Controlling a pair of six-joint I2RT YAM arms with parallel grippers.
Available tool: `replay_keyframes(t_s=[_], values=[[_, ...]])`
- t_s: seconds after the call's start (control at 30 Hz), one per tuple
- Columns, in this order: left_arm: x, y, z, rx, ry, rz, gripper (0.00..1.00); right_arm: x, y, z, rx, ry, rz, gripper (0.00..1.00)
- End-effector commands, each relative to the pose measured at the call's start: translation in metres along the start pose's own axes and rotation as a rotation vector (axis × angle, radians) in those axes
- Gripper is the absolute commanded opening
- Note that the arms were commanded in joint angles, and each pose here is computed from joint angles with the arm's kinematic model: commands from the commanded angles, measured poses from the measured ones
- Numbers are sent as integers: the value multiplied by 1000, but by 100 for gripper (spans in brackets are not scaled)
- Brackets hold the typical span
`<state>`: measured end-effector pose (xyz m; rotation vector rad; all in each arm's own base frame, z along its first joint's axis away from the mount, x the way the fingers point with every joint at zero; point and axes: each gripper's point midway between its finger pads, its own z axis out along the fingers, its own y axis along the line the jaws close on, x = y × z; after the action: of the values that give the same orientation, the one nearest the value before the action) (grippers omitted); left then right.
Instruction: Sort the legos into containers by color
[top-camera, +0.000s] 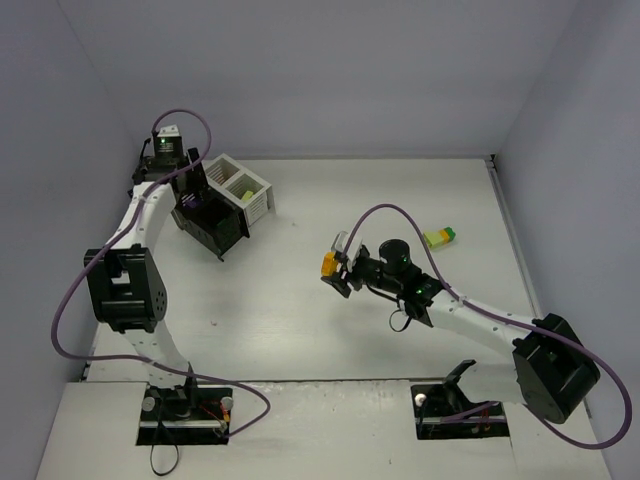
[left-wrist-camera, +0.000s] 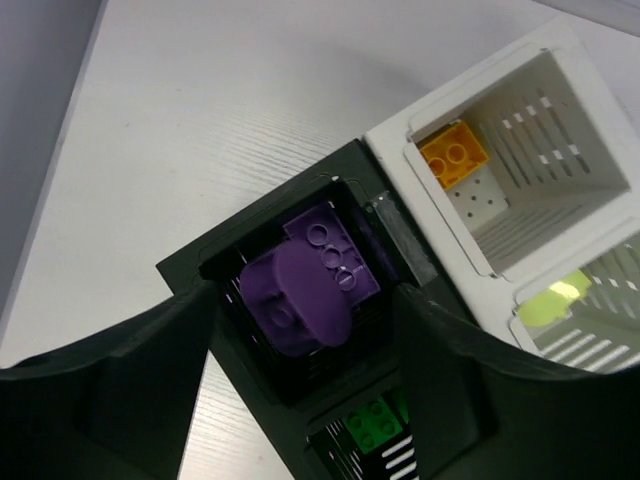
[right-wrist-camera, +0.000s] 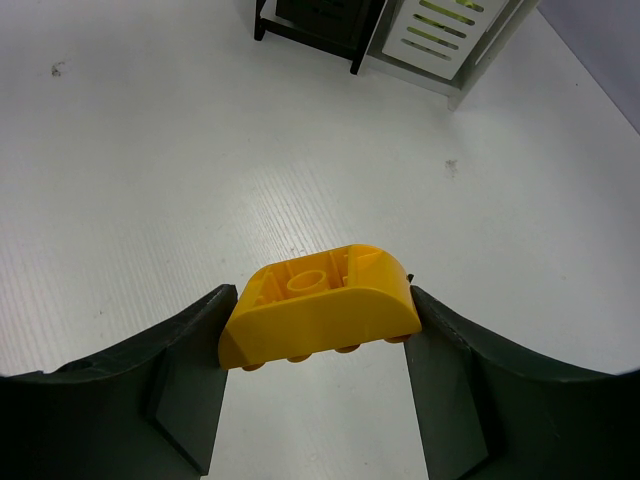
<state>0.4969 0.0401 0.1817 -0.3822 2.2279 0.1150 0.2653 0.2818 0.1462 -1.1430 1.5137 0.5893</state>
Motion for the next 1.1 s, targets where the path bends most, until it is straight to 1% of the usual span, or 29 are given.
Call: replay_keyframes(t_s=[0.0,0.1,0.2,0.23,0.27,0.3,0.33,0.4,0.43,0.5,0.53,0.57,0.6,0.63,0.73,0.93,1.07], values=[[-54,-17,-56,105,-157,-66,67,-39,-9,-1,21,-127,-51,5],[-52,-38,-89,216,-158,-95,71,-46,-8,-5,22,-152,-64,5],[-33,-89,-134,402,-136,-41,72,-49,-5,-8,11,-173,-74,5],[-31,-99,-153,448,-146,-24,72,-51,-2,-8,-1,-181,-77,5],[-15,-111,-163,500,-111,1,72,-52,-3,-9,-1,-186,-79,5],[-2,-132,-180,566,-93,38,72,-53,-2,-9,-2,-188,-80,5],[5,-140,-198,618,-85,45,72,-54,-2,-9,-5,-190,-81,6],[31,-169,-230,783,-14,52,75,-55,-1,-10,-11,-195,-86,6],[36,-177,-240,836,-6,48,76,-56,0,-10,-11,-198,-89,6],[58,-192,-253,922,49,53,77,-58,0,-12,-9,-203,-94,6],[79,-213,-278,1009,85,92,77,-57,-1,-13,-2,-198,-97,6],[91,-222,-289,1039,102,124,77,-57,-1,-14,-2,-198,-99,6],[91,-222,-287,1032,101,126,77,-57,-1,-14,-2,-198,-99,6],[100,-230,-296,1058,113,150,77,-58,-1,-15,-3,-202,-98,6],[118,-245,-305,1089,158,180,77,-57,2,-15,-12,-202,-96,6],[149,-268,-303,1087,227,249,77,-57,2,-16,-14,-205,-98,7],[158,-273,-301,1077,236,282,77,-57,3,-17,-13,-208,-99,7]])
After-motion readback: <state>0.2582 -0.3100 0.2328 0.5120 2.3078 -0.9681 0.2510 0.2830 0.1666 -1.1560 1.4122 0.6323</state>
